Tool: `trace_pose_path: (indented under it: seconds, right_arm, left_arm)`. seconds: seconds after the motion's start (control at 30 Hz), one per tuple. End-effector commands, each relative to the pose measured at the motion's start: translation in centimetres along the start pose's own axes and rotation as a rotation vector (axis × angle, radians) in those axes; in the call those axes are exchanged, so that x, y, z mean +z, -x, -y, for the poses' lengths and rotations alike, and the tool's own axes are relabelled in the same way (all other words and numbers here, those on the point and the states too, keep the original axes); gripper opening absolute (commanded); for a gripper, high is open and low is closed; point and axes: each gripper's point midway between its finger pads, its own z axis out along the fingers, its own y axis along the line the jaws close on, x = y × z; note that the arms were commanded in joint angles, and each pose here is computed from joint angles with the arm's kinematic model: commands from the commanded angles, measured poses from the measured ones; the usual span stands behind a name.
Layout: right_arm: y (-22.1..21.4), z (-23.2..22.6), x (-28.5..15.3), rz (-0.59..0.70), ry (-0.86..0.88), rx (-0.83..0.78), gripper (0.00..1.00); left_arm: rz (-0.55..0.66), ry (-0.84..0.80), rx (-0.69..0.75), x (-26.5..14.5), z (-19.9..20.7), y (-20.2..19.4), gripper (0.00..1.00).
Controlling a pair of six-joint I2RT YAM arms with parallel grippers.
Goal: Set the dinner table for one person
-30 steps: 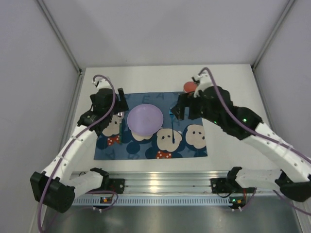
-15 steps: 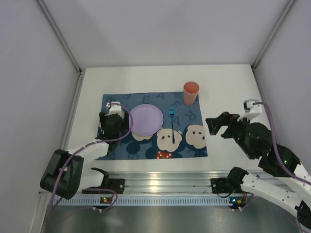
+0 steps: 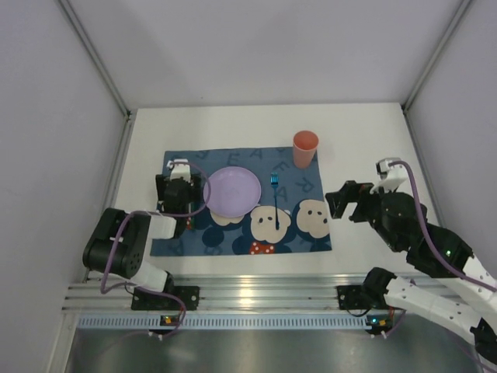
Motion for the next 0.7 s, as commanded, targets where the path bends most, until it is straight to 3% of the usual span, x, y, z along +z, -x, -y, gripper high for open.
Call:
trace_pose_path:
  seconds: [0.0, 0.17, 0.27, 0.67]
  right_arm:
    - [1.8, -0.8, -0.4, 0.021, 0.027, -0.024, 1.00]
    - [0.8, -1.6, 0.3, -0.026, 0.042, -0.038, 1.00]
    - [0.5, -1.8, 0.8, -0.042, 0.034, -0.034, 1.00]
    - [-1.5, -2.0, 1.3, -0.082, 0.038, 0.042, 1.00]
  left_arm:
    - [0.144, -0.001, -0.052, 1.8, -0.9, 4.3, 0.98]
    - [0.134, 0.004, -0.210, 3.0, -3.5, 3.7, 0.98]
    - [0.172, -0.132, -0.174, 1.7, -1.6, 3.2, 0.98]
    - [0.183, -0.138, -0.167, 1.7, -1.8, 3.0, 0.98]
